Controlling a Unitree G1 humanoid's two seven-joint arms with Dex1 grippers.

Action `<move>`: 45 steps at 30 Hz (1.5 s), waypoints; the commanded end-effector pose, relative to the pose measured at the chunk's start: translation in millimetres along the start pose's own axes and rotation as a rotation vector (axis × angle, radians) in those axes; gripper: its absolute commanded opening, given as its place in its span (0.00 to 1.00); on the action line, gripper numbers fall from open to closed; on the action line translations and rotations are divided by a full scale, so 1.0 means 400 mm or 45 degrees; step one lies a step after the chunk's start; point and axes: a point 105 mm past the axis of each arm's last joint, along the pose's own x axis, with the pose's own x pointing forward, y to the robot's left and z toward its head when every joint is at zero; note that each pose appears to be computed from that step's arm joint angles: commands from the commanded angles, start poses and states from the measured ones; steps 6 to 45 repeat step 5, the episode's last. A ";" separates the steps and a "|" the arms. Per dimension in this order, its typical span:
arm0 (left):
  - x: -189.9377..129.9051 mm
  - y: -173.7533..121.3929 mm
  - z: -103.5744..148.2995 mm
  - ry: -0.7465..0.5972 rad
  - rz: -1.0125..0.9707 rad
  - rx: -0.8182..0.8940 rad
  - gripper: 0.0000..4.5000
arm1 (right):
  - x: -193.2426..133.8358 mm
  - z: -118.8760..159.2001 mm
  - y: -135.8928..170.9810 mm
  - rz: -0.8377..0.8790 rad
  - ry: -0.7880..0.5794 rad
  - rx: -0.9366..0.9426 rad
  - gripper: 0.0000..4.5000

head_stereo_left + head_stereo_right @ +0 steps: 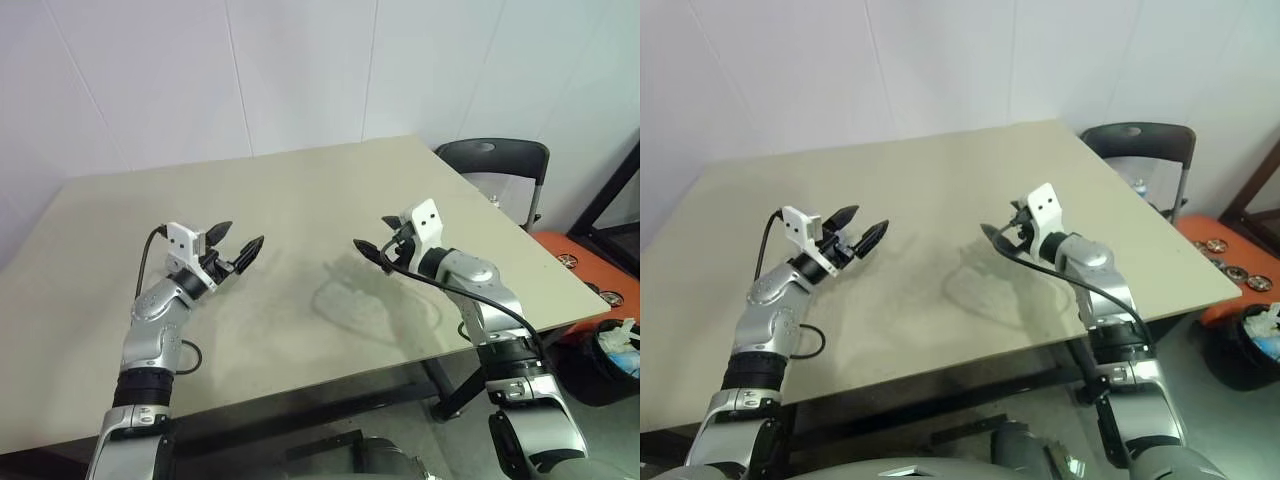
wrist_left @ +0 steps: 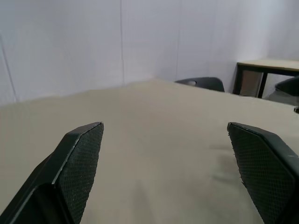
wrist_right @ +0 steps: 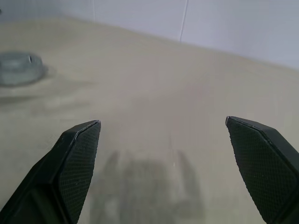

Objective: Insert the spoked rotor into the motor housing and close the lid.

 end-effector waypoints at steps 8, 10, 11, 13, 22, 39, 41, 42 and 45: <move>0.007 -0.024 0.013 -0.022 -0.068 0.027 1.00 | -0.024 0.039 0.007 0.008 -0.051 -0.082 1.00; 0.007 -0.024 0.013 -0.022 -0.068 0.027 1.00 | -0.024 0.039 0.007 0.008 -0.051 -0.082 1.00; 0.007 -0.024 0.013 -0.022 -0.068 0.027 1.00 | -0.024 0.039 0.007 0.008 -0.051 -0.082 1.00; 0.007 -0.024 0.013 -0.022 -0.068 0.027 1.00 | -0.024 0.039 0.007 0.008 -0.051 -0.082 1.00; 0.007 -0.024 0.013 -0.022 -0.068 0.027 1.00 | -0.024 0.039 0.007 0.008 -0.051 -0.082 1.00; 0.007 -0.024 0.013 -0.022 -0.068 0.027 1.00 | -0.024 0.039 0.007 0.008 -0.051 -0.082 1.00; 0.007 -0.024 0.013 -0.022 -0.068 0.027 1.00 | -0.024 0.039 0.007 0.008 -0.051 -0.082 1.00; 0.007 -0.024 0.013 -0.022 -0.068 0.027 1.00 | -0.024 0.039 0.007 0.008 -0.051 -0.082 1.00; 0.007 -0.024 0.013 -0.022 -0.068 0.027 1.00 | -0.024 0.039 0.007 0.008 -0.051 -0.082 1.00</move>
